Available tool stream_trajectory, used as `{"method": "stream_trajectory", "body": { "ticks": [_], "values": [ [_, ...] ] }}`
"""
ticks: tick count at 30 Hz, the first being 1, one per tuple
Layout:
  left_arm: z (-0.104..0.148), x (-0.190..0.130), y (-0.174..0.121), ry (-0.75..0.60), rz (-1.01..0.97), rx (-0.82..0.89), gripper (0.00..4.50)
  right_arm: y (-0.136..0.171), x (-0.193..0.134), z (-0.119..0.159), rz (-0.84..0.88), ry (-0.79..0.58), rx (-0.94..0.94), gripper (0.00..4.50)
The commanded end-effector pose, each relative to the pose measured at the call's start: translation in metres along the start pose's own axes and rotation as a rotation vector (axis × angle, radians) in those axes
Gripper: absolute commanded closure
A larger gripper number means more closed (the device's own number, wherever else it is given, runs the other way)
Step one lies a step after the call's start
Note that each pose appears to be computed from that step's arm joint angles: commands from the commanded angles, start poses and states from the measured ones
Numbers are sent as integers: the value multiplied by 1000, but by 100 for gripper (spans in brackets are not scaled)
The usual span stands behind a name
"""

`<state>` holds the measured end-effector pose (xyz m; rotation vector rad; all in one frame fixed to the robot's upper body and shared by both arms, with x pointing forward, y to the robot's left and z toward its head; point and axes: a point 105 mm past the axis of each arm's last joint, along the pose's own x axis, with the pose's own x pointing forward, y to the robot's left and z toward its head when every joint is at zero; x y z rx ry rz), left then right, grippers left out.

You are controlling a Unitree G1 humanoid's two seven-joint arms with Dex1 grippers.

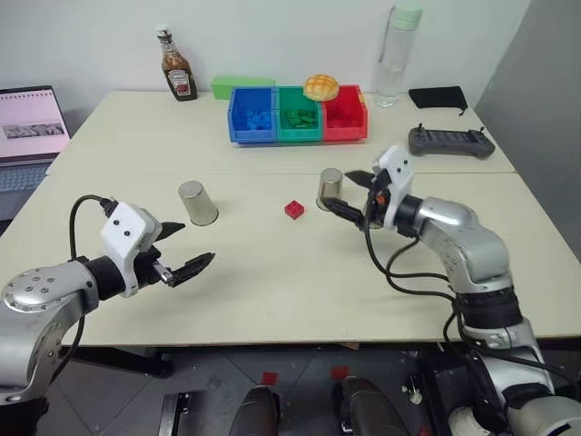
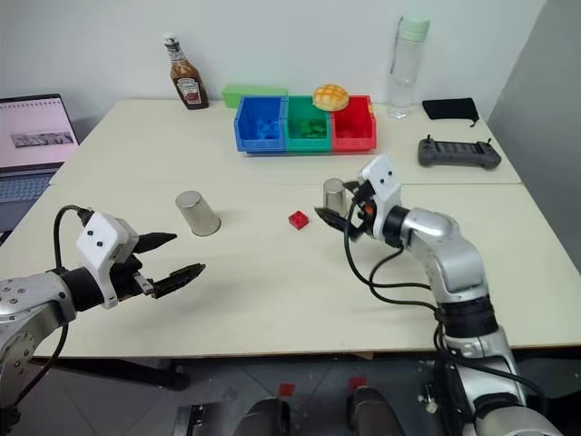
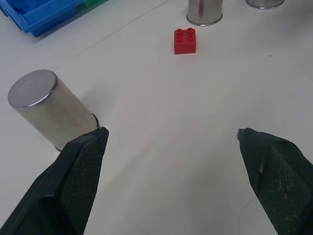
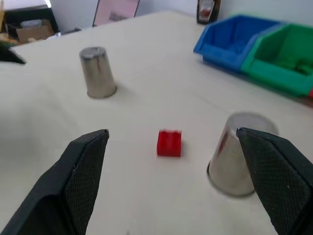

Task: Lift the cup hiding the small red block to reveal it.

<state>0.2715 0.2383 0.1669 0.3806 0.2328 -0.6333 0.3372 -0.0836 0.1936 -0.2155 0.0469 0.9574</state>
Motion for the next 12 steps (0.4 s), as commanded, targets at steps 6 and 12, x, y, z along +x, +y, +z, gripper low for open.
{"method": "stream_trajectory", "body": {
  "ticks": [6,12],
  "values": [
    [9,-10,2,-9,-12,80,0,17,-29,-23,27,103,-14,5],
    [13,-9,7,-36,-6,80,0,13,-30,-23,-22,92,2,5]
  ]
}}
